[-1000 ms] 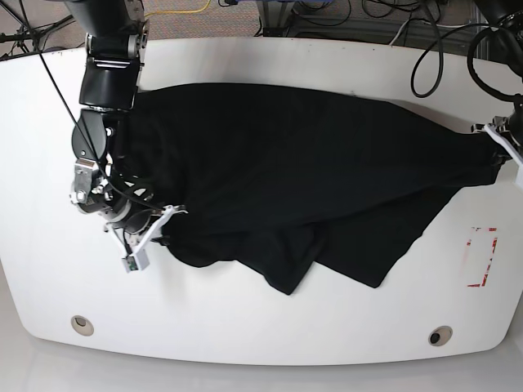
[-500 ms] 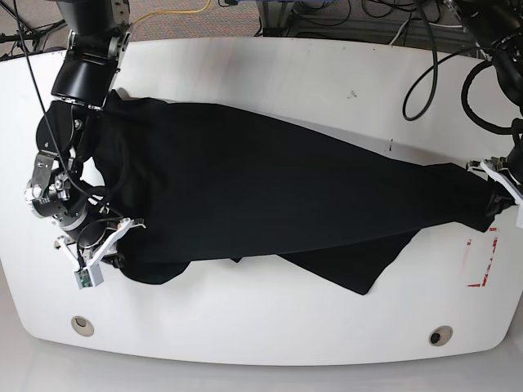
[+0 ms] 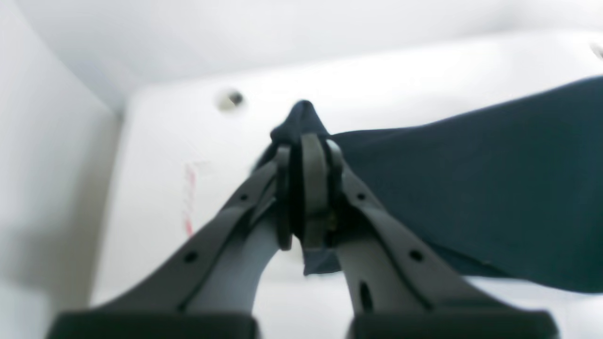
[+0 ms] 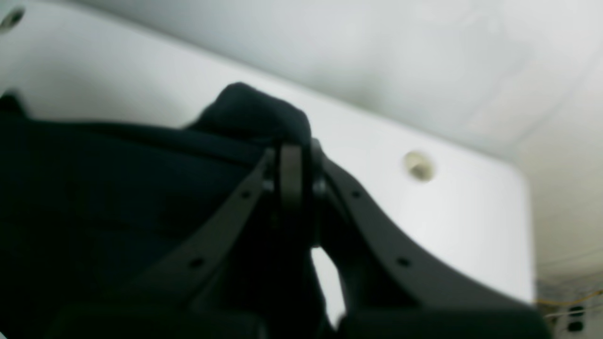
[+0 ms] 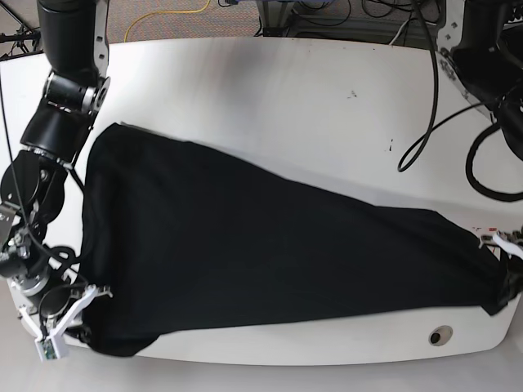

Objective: Fold the T-shirt properly
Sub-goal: 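Lift the shirt with both grippers and swing it across the table, then lay the shirt flat with both grippers, pulling its edge taut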

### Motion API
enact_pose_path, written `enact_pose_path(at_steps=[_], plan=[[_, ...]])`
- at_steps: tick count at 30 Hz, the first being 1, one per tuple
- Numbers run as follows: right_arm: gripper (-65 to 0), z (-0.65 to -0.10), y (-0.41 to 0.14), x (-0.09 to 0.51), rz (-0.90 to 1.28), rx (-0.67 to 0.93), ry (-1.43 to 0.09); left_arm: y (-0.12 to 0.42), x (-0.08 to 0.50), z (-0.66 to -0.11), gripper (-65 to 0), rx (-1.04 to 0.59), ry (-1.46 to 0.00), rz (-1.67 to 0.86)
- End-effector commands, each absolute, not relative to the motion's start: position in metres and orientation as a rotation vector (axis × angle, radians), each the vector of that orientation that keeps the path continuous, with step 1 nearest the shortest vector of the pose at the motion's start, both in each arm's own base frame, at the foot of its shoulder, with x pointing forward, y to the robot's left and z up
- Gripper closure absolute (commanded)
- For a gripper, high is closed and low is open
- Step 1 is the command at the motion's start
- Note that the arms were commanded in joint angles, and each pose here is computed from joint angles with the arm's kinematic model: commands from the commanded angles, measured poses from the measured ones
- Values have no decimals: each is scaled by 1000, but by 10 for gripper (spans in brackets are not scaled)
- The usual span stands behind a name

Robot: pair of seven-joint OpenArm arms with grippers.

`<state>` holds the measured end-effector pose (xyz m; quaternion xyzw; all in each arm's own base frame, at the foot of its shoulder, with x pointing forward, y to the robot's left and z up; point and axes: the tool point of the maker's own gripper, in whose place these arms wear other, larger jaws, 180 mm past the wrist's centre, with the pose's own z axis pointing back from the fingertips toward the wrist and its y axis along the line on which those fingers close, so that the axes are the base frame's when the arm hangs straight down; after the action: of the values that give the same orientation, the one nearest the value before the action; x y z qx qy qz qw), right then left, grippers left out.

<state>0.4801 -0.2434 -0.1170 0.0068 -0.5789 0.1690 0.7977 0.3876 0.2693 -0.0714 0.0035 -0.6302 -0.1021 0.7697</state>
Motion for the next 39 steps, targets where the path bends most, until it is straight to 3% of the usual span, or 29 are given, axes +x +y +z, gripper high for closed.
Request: enact_pose_path(at_steps=[1, 11, 20, 30, 39], plan=[[0, -52, -246, 490, 399, -32, -1365, 268, 394, -28, 0, 52, -1482, -246], [0, 61, -245, 490, 469, -165, -1515, 276, 397, 75, 0, 162, -1697, -216], [0, 127, -253, 478, 526, -288, -1586, 293, 408, 135, 0, 94, -1791, -159], [0, 101, -260, 464, 565, -351, -1539, 295, 419, 122, 0, 56, -1747, -153], [0, -3, -275, 439, 517, -314, -1414, 285, 421, 35, 0, 49, -1581, -189]])
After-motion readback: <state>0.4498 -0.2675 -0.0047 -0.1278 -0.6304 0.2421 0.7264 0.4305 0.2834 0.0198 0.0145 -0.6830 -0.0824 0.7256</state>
